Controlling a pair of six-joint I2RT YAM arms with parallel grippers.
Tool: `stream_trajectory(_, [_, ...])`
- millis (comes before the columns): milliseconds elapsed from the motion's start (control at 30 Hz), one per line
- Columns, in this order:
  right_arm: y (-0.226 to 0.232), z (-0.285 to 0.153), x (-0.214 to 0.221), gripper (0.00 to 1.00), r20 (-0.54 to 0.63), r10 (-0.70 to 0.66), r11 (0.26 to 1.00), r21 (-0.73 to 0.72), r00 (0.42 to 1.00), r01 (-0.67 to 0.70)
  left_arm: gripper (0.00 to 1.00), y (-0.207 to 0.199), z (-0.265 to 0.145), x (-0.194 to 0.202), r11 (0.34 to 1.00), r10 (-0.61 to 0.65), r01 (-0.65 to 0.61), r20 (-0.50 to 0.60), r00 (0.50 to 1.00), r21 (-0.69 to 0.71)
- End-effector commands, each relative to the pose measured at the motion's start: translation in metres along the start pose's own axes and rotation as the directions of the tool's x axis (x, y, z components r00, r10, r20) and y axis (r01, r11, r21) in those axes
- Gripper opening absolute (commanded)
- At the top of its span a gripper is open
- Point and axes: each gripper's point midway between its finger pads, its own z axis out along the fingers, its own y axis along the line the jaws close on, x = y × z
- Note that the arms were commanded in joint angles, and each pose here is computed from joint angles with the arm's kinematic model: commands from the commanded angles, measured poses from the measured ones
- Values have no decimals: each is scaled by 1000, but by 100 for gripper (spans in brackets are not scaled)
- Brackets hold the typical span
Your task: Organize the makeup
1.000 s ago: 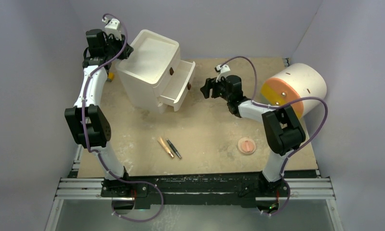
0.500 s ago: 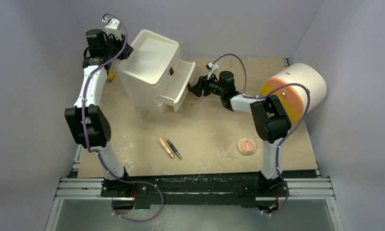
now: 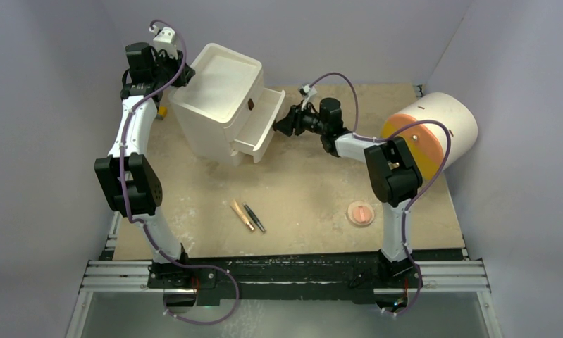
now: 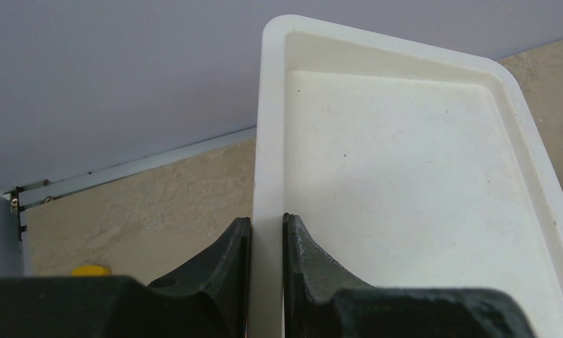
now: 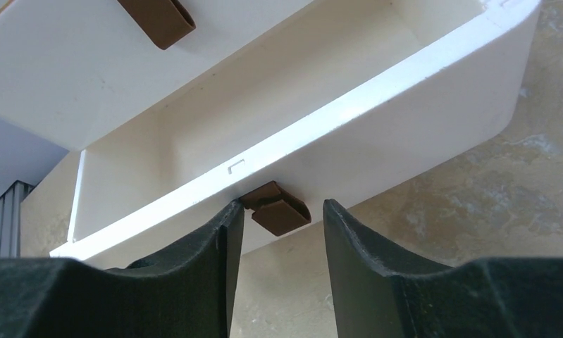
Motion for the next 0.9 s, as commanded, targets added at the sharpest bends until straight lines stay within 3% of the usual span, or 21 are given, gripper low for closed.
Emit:
stream_trajectory(0, [12,7,-21,47,43,-29,998,-50,999,31,0,-23,17,86,991,-107,124,-249,963,54])
stream_trajectory(233, [10,10,-16,36,33,-18,998,-58,999,20,0,-23,17,87,991,-107,124,-250,962,52])
stream_trajectory(467, [10,11,-12,1,21,-1,998,-68,1000,2,0,-23,17,87,991,-107,123,-252,962,48])
stream_trajectory(867, [-8,-34,-8,0,13,-12,997,78,1000,11,0,-23,16,88,991,-109,125,-255,961,48])
